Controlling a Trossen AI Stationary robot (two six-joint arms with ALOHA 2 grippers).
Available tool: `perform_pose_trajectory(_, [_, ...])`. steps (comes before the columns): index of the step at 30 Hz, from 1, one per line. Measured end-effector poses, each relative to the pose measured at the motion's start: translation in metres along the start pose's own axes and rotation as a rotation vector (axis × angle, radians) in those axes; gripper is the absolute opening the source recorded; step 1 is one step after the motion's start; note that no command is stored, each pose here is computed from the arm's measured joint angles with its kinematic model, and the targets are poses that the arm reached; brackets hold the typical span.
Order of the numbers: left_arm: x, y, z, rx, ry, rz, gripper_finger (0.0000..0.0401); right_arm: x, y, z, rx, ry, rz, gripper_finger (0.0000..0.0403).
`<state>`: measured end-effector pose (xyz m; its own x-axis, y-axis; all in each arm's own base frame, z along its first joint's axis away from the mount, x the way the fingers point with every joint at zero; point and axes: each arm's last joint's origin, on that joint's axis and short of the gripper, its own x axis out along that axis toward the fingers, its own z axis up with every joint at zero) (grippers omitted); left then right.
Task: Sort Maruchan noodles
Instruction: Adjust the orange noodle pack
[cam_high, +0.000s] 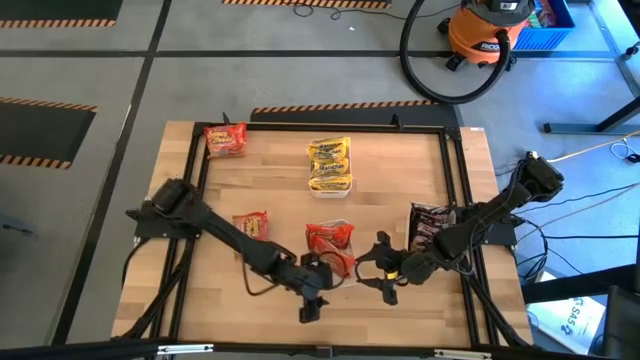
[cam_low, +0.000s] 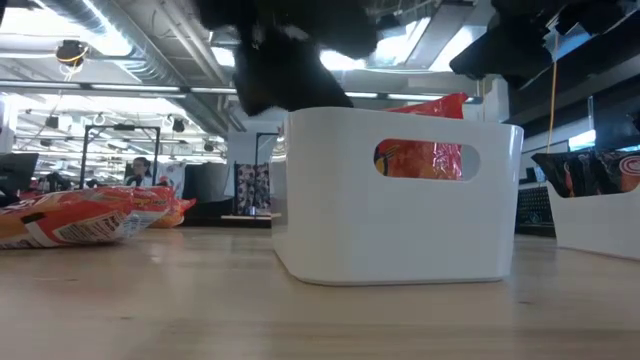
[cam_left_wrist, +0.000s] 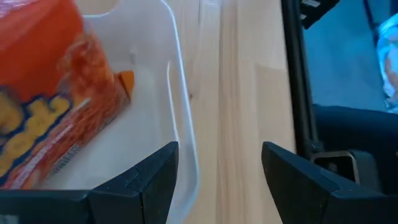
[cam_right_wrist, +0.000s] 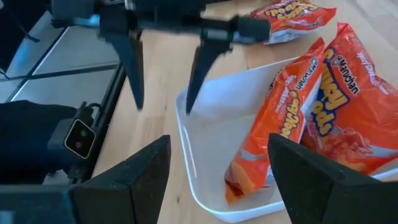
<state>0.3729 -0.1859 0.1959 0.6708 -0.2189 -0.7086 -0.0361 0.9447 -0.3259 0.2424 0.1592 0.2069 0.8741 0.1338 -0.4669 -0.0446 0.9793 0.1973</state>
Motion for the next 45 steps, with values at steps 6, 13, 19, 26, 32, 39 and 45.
perform_pose_trajectory(6, [0.022, 0.005, -0.001, -0.001, 0.023, 0.034, 0.0224, 0.000, 0.000, 0.001, 0.003, -0.016, -0.022, 0.0248])
perform_pose_trajectory(13, [0.025, 0.011, -0.006, 0.030, 0.077, 0.074, 0.0200, 0.000, 0.000, 0.001, 0.011, -0.017, -0.016, 0.0248])
perform_pose_trajectory(19, [0.025, 0.013, -0.007, 0.068, 0.089, 0.081, 0.0145, 0.010, 0.002, -0.005, 0.014, -0.008, -0.013, 0.0248])
perform_pose_trajectory(26, [0.026, 0.016, -0.006, 0.095, 0.096, 0.078, 0.0092, 0.017, 0.006, 0.009, -0.005, 0.003, -0.116, 0.0248])
perform_pose_trajectory(32, [0.028, 0.017, -0.009, 0.103, 0.118, 0.073, 0.0065, 0.029, -0.007, 0.034, 0.073, 0.038, -0.142, 0.0248])
perform_pose_trajectory(39, [0.028, 0.017, -0.010, 0.117, 0.123, 0.066, 0.0045, 0.055, -0.028, 0.032, 0.179, 0.141, -0.145, 0.0248])
perform_pose_trajectory(45, [0.028, 0.017, -0.009, 0.130, 0.121, 0.065, 0.0041, 0.065, -0.030, 0.026, 0.188, 0.165, -0.132, 0.0248])
